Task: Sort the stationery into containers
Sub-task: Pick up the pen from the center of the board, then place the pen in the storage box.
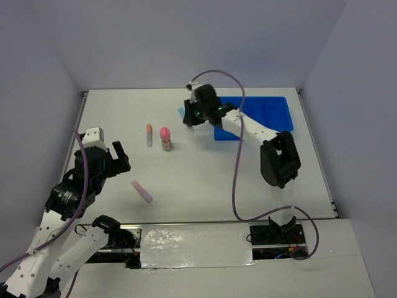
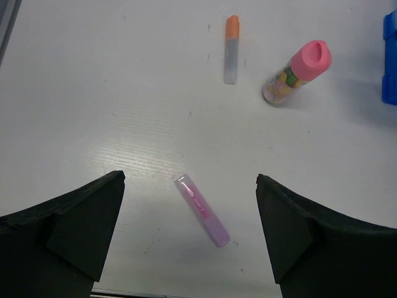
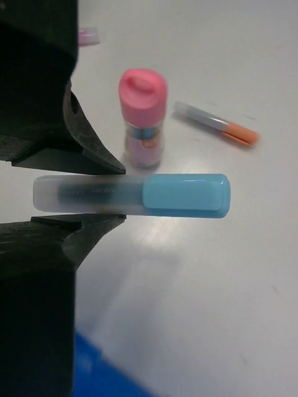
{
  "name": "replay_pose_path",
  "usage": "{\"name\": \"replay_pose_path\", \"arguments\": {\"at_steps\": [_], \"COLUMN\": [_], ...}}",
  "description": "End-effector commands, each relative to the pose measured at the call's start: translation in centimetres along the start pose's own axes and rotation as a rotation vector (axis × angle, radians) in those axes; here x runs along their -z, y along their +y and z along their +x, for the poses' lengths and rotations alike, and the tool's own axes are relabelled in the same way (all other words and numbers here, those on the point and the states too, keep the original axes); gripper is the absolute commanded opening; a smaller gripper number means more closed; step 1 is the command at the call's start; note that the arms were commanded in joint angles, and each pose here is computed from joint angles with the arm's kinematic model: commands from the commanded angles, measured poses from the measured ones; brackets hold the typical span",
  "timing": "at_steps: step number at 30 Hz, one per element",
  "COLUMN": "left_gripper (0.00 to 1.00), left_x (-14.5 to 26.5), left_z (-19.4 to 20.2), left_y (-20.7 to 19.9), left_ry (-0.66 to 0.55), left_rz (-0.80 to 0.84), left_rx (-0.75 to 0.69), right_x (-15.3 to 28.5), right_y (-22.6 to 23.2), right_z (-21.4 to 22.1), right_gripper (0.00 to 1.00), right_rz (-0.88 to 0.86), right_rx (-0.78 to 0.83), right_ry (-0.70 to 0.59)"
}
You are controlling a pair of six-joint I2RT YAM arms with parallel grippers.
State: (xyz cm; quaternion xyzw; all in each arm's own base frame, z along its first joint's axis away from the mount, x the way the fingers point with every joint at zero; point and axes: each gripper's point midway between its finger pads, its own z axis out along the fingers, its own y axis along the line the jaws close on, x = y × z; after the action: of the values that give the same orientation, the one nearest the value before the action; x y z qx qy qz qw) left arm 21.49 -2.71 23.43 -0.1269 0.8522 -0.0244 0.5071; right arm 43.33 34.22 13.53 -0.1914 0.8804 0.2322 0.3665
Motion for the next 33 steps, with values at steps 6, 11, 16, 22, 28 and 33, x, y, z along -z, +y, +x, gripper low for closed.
{"name": "replay_pose_path", "arguments": {"at_steps": [6, 11, 16, 22, 28, 33], "left_gripper": [0.99, 0.99, 0.99, 0.99, 0.99, 0.99], "left_x": [0.2, 0.0, 0.2, 0.6, 0.2, 0.0], "left_z": [-1.2, -1.0, -1.1, -1.3, -1.1, -1.0], "left_y": [-0.6, -1.0, -1.0, -1.3, -0.9, -0.8], "left_ry": [-0.059, -0.050, -0.059, -0.074, -0.058, -0.050], "left_rz": [0.042, 0.063, 0.067, 0.095, 0.063, 0.050], "left_rx": [0.001, -0.009, -0.006, -0.006, -0.006, -0.007], "right_x": [12.1, 14.7, 13.0, 12.1, 11.9, 13.0], "right_y": [-17.8, -29.6, -34.2, -34.8, -34.2, -32.2], "right_z": [-8.4, -7.2, -4.1, -1.4, -0.3, -1.1], "right_gripper": [0.00, 0.01, 0.03, 0.06, 0.54, 0.68], "right_rz": [0.420, 0.668, 0.691, 0.688, 0.671, 0.613], "right_rx": [-0.051, -0.190, -0.243, -0.296, -0.349, -0.379], "right_ry": [-0.248, -0.244, -0.181, -0.150, -0.122, -0.137]}}
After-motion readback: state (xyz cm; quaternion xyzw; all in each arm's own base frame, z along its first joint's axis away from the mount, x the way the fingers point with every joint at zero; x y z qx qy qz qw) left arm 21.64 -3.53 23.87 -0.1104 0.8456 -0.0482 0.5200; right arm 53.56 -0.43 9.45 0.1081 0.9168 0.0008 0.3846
